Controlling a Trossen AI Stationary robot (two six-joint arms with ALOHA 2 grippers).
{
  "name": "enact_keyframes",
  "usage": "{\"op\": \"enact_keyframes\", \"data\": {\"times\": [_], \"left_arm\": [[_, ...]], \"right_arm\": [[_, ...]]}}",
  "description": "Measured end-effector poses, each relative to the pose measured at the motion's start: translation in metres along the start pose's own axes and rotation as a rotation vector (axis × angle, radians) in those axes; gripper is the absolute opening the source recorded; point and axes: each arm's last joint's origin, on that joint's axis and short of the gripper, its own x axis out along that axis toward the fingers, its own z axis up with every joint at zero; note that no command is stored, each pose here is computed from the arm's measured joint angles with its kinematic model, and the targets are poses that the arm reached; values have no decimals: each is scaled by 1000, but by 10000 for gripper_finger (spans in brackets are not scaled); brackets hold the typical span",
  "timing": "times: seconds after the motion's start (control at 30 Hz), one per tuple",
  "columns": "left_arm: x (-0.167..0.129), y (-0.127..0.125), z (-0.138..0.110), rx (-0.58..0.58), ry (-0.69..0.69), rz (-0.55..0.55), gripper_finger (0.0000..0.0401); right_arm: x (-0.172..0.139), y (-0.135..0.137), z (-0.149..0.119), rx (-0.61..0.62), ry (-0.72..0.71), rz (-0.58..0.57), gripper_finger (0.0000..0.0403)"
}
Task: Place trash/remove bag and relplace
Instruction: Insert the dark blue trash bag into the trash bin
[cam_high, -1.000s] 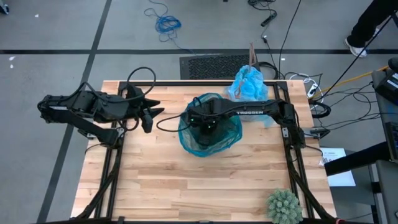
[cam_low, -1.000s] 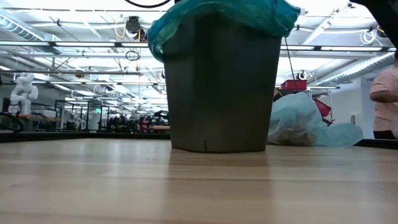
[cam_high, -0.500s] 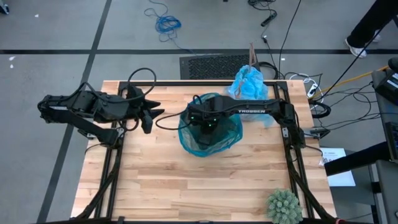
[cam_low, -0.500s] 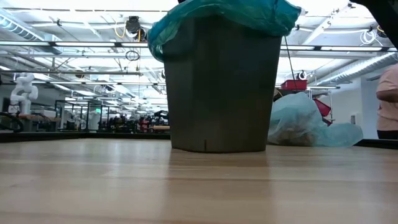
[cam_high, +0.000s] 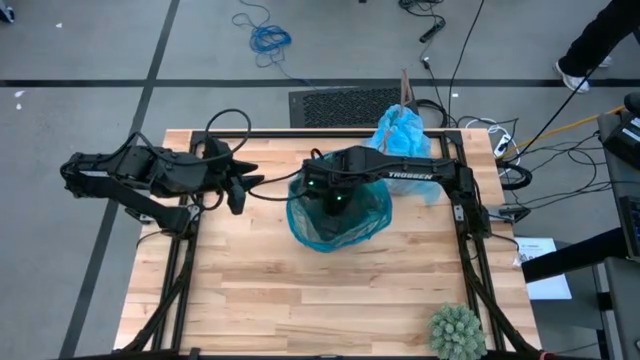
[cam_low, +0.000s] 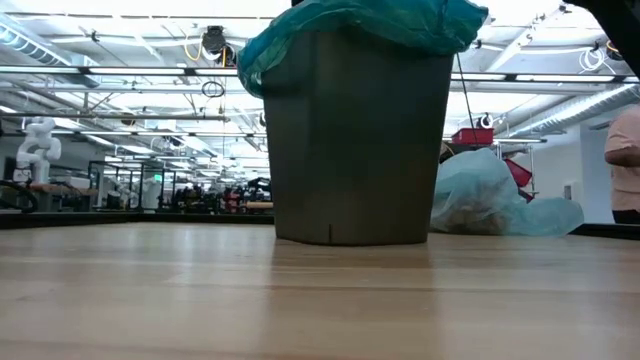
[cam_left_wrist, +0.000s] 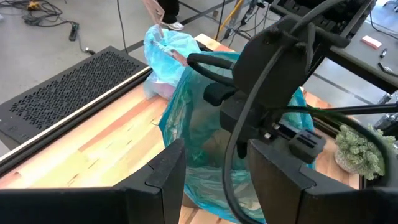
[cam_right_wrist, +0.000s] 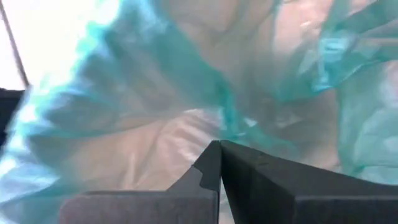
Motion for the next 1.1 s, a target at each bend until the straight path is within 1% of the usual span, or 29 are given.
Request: {"op": "enact_keyframes", "data": {"times": [0.2,0.27,0.33,0.47,0.6,0.73,0.93,1.1], "left_arm": [[0,0,0,-2,-1,1,166],[0,0,0,-2,-1,1,166],[0,0,0,-2,-1,1,166],[0,0,0,-2,-1,1,166],[0,0,0,-2,-1,1,166],[0,0,0,-2,-1,1,166],[0,0,0,-1,-1,0,166],[0,0,0,-2,3,-5,166]], "right_arm": [[-9,5,-1,13,15,67,0],[-13,7,-2,3,18,76,0],[-17,9,-2,-9,13,112,0],[-32,13,-2,-16,4,159,0],[-54,17,-3,-32,-45,173,0],[-73,16,-5,-28,-130,220,0],[-88,11,-10,-14,-169,223,0],[-111,9,-12,-25,-277,243,0]]}}
